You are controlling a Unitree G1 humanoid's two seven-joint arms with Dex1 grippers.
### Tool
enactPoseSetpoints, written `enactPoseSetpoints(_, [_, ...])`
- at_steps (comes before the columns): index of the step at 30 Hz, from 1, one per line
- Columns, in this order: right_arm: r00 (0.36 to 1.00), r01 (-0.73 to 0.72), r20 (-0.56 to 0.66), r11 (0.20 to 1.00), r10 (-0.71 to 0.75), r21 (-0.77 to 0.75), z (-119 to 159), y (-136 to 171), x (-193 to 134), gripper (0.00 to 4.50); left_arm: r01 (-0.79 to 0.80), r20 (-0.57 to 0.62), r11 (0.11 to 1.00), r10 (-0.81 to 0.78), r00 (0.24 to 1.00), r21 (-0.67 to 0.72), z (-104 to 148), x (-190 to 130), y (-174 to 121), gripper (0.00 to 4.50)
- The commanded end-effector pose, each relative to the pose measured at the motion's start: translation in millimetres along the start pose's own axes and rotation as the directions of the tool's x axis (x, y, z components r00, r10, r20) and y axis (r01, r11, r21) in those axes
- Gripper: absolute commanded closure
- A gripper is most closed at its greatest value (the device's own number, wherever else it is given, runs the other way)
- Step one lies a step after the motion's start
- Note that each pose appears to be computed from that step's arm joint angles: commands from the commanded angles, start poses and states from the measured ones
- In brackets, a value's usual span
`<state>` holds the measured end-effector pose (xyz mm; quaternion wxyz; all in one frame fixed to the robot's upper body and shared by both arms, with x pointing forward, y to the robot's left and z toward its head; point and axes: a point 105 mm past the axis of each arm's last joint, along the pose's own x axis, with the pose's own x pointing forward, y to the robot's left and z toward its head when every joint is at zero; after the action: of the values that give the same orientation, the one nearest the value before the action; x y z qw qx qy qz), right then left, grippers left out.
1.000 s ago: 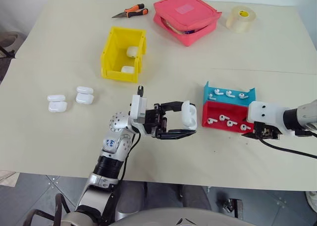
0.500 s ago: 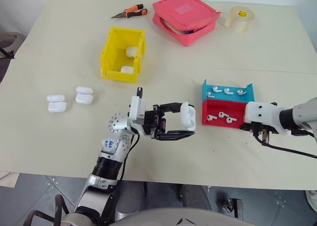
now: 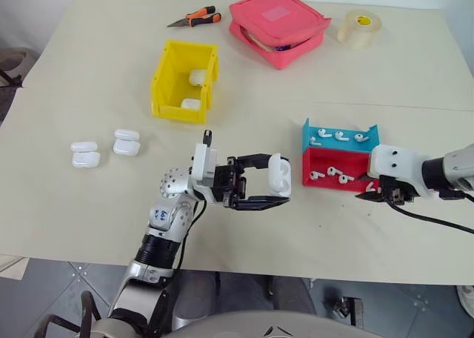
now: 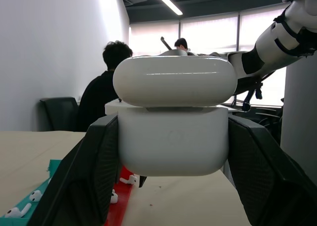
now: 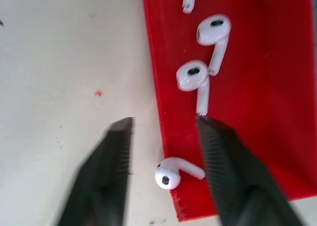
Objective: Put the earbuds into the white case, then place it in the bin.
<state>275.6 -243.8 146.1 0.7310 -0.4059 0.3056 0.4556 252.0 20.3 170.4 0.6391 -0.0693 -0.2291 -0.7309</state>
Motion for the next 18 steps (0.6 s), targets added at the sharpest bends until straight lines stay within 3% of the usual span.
enactPoseSetpoints(1, [0.999,0.032,0.033,0.998,-0.03,-0.058,8,-5,-12,2.15,0.014,0.022,1.0,-0.015,1.0,0.021,6,3,-3,1.69])
enactPoseSetpoints(18, [0.999,0.037,0.017,0.997,-0.036,-0.074,18,-10,14,2.15,0.012,0.021,1.0,-0.012,1.0,0.023,5,4,-3,1.69])
